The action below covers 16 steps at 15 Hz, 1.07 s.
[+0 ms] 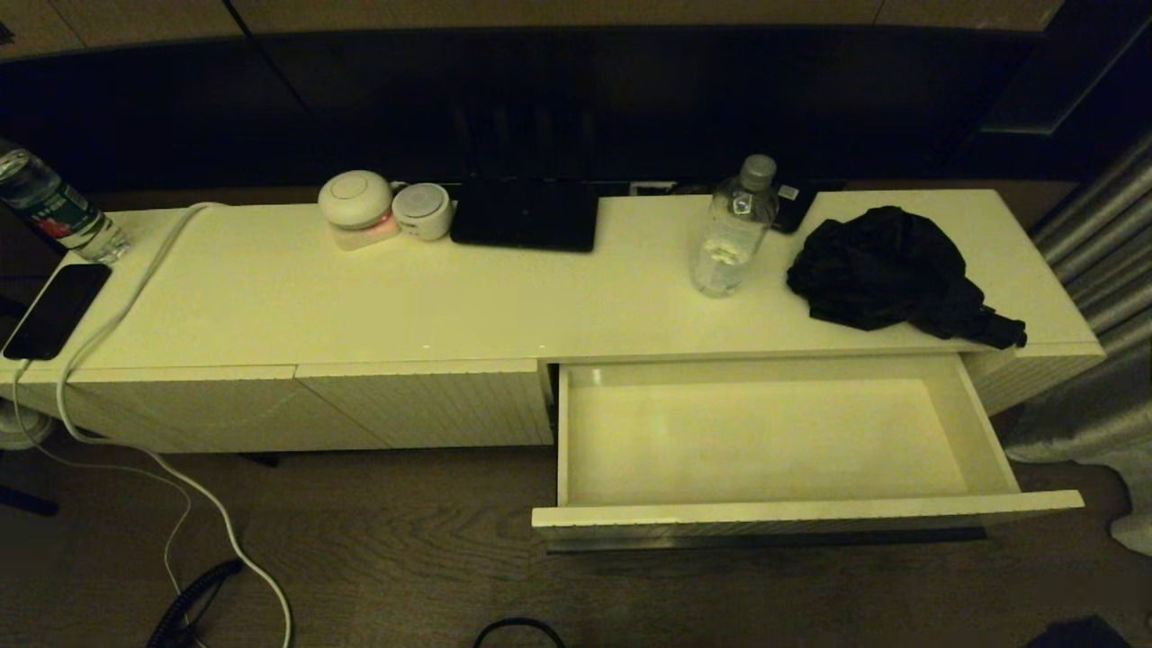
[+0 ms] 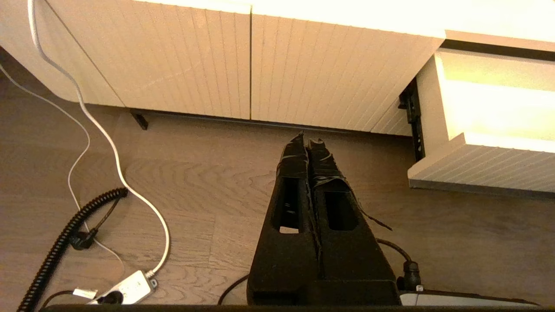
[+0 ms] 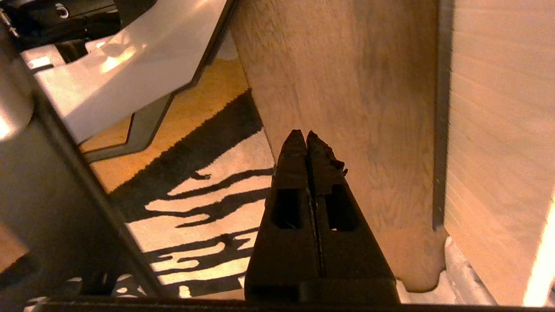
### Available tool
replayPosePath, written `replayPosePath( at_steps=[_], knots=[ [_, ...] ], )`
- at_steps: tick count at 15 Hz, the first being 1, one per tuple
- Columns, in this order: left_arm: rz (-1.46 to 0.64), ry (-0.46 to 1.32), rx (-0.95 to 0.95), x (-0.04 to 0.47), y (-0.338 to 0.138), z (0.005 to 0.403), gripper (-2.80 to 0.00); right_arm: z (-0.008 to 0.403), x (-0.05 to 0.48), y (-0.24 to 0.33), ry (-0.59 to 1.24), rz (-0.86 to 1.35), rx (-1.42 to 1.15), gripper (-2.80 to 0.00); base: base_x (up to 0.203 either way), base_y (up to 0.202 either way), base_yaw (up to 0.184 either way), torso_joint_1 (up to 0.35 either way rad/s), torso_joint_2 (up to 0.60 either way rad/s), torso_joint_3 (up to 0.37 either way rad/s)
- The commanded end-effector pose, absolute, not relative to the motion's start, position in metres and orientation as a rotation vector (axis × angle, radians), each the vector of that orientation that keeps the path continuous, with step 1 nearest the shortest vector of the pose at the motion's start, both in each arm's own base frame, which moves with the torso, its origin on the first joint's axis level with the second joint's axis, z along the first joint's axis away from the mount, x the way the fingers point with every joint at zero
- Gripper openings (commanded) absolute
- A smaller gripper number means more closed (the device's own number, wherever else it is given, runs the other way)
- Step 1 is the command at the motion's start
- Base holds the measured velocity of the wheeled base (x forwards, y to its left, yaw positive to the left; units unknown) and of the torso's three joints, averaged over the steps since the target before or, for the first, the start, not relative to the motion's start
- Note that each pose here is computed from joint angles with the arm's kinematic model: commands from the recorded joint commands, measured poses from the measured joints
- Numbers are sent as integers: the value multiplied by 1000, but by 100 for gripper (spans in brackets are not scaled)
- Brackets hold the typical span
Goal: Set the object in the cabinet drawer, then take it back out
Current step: Close the drawer
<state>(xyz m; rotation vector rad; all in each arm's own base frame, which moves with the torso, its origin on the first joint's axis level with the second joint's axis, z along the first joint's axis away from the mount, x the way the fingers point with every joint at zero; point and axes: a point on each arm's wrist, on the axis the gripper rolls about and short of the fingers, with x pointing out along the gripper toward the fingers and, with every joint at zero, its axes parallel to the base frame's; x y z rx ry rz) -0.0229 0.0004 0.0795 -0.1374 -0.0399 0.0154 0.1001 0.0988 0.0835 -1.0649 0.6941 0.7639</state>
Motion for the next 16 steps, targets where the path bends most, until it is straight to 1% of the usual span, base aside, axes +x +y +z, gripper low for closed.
replayPosePath(
  at_steps=[1, 5, 7, 11, 16],
  knots=[
    [16, -43, -138, -23, 0, 80, -280, 64, 118, 115, 745, 765, -1085, -280, 0, 0, 0, 0, 0, 0],
    [16, -43, -138, -23, 0, 80, -280, 58, 151, 139, 648, 708, -1015, -280, 0, 0, 0, 0, 0, 0],
    [16, -43, -138, -23, 0, 80, -280, 57, 158, 143, 614, 686, -998, -280, 0, 0, 0, 0, 0, 0],
    [16, -41, -138, -23, 0, 79, -280, 50, 181, 143, 582, 588, -954, -280, 0, 0, 0, 0, 0, 0],
    [16, -41, -138, -23, 0, 79, -280, 60, 204, 144, 500, 493, -903, -280, 0, 0, 0, 0, 0, 0]
  ],
)
